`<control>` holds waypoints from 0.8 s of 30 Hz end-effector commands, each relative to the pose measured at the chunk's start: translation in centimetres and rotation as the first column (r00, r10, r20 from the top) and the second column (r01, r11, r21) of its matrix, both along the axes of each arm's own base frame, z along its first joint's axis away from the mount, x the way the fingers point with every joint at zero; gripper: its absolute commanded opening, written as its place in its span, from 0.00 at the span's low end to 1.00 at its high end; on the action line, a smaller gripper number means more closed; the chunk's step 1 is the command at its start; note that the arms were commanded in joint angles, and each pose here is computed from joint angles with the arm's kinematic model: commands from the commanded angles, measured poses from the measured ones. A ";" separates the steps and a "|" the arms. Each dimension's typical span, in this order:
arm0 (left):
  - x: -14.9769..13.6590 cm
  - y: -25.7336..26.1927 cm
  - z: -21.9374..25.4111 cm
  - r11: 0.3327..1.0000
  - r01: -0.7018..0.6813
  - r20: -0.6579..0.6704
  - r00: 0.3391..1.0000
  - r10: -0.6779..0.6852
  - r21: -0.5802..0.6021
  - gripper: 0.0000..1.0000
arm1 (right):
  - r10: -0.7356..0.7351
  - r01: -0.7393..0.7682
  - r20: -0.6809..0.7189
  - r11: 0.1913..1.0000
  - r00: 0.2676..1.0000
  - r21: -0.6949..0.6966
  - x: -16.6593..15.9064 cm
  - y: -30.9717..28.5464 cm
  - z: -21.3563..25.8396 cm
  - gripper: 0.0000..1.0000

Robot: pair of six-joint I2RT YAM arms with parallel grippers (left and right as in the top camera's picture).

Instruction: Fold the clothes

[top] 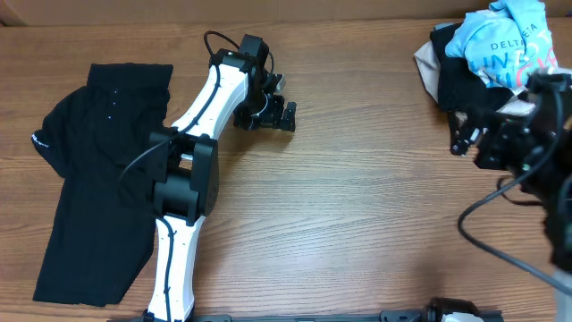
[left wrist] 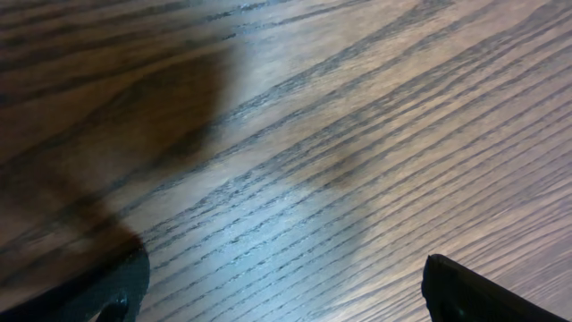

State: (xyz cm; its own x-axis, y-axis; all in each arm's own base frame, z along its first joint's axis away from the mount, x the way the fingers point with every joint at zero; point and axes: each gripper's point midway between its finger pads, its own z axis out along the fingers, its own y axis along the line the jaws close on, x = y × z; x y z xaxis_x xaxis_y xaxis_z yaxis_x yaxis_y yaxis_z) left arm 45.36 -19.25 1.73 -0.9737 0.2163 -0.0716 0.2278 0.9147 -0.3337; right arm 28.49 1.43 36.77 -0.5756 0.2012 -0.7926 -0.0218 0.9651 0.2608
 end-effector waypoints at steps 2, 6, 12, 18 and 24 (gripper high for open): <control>-0.2 0.8 -1.2 0.999 0.004 -0.012 1.000 -0.004 0.038 1.00 | -0.041 0.047 0.084 0.996 0.996 -0.072 -0.6 -0.3 -3.5 1.00; -0.1 0.8 -1.2 0.999 0.004 -0.012 1.000 -0.004 0.038 1.00 | -0.039 0.053 0.183 0.996 0.982 -0.070 -1.1 -0.2 -8.1 1.00; -0.2 0.8 -1.2 0.999 0.004 -0.012 1.000 -0.004 0.038 1.00 | -0.022 0.044 0.297 0.997 0.954 -0.066 -3.0 0.2 -15.7 1.00; -0.2 0.8 -1.2 0.999 0.004 -0.012 1.000 -0.004 0.038 1.00 | 0.020 0.005 0.381 0.998 0.924 -0.063 -4.4 1.3 -19.7 1.00; -0.2 0.8 -1.2 0.999 0.004 -0.012 1.000 -0.004 0.038 1.00 | 0.041 -0.018 0.391 0.998 0.920 -0.062 -4.9 1.9 -21.9 1.00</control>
